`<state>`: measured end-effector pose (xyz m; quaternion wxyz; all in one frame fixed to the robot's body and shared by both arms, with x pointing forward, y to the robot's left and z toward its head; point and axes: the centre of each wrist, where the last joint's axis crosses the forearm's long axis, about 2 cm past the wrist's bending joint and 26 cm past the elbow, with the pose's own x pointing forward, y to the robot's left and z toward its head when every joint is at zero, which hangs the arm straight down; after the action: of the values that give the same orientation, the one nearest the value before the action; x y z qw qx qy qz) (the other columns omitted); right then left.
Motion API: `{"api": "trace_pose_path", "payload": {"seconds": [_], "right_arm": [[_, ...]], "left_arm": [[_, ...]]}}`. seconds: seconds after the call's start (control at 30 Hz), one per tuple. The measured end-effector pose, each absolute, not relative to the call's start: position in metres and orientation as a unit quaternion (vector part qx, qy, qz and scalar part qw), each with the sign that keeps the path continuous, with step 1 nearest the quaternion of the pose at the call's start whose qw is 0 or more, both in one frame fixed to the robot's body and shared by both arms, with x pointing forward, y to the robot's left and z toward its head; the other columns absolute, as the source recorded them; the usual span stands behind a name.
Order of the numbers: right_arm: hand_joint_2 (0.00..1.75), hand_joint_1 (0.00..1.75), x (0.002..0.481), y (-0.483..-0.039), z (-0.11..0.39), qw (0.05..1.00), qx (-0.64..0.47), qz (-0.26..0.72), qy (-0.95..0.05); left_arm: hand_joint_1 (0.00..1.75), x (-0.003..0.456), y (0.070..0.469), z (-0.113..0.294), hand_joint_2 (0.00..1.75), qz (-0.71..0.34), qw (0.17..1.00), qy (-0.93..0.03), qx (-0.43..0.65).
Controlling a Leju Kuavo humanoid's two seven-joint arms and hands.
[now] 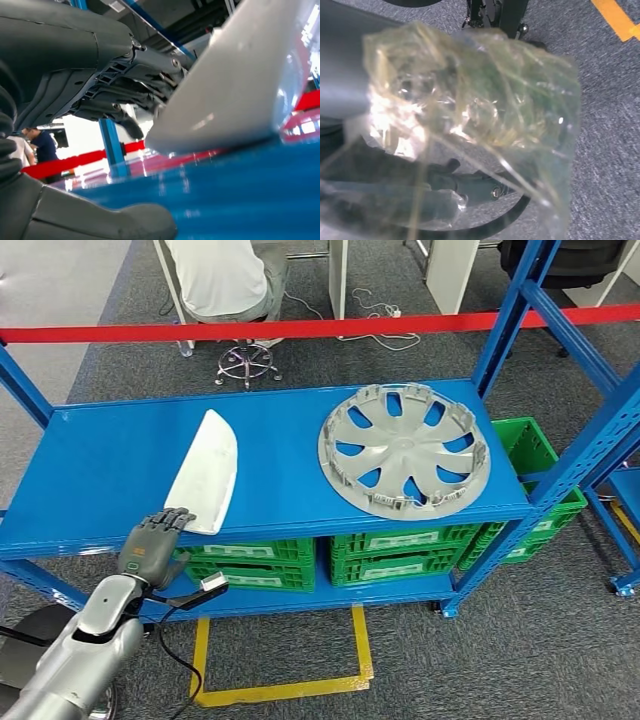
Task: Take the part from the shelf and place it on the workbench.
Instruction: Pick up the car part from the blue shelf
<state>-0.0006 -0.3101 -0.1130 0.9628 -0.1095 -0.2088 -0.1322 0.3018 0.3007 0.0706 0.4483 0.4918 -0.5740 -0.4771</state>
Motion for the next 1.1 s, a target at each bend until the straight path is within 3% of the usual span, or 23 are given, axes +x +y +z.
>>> {"api": "trace_pose_path", "payload": {"seconds": [0.1,0.27,0.3,0.4,0.43,1.1], "right_arm": [[0.00,0.00,-0.001,-0.310,-0.113,0.962,-0.109,-0.132,-0.212],[0.00,0.00,-0.001,-0.310,-0.113,0.962,-0.110,-0.129,-0.212],[0.00,0.00,-0.001,-0.311,-0.113,0.963,-0.111,-0.129,-0.212],[0.00,0.00,-0.001,-0.311,-0.113,0.963,-0.112,-0.127,-0.210],[0.00,0.00,-0.001,-0.312,-0.113,0.963,-0.112,-0.126,-0.210],[0.00,0.00,-0.002,-0.311,-0.113,0.966,-0.107,-0.106,-0.212]], "left_arm": [[0.07,0.300,0.301,0.065,1.75,-0.479,0.453,-0.570,0.490],[0.09,0.298,0.301,0.060,1.75,-0.481,0.455,-0.568,0.489],[0.39,0.298,0.301,0.060,1.75,-0.482,0.454,-0.569,0.488],[1.60,0.299,0.299,0.060,1.75,-0.483,0.447,-0.574,0.487],[1.72,0.300,0.297,0.061,1.75,-0.484,0.443,-0.576,0.488],[1.75,0.317,0.288,0.080,1.75,-0.439,0.372,-0.629,0.523]]}}
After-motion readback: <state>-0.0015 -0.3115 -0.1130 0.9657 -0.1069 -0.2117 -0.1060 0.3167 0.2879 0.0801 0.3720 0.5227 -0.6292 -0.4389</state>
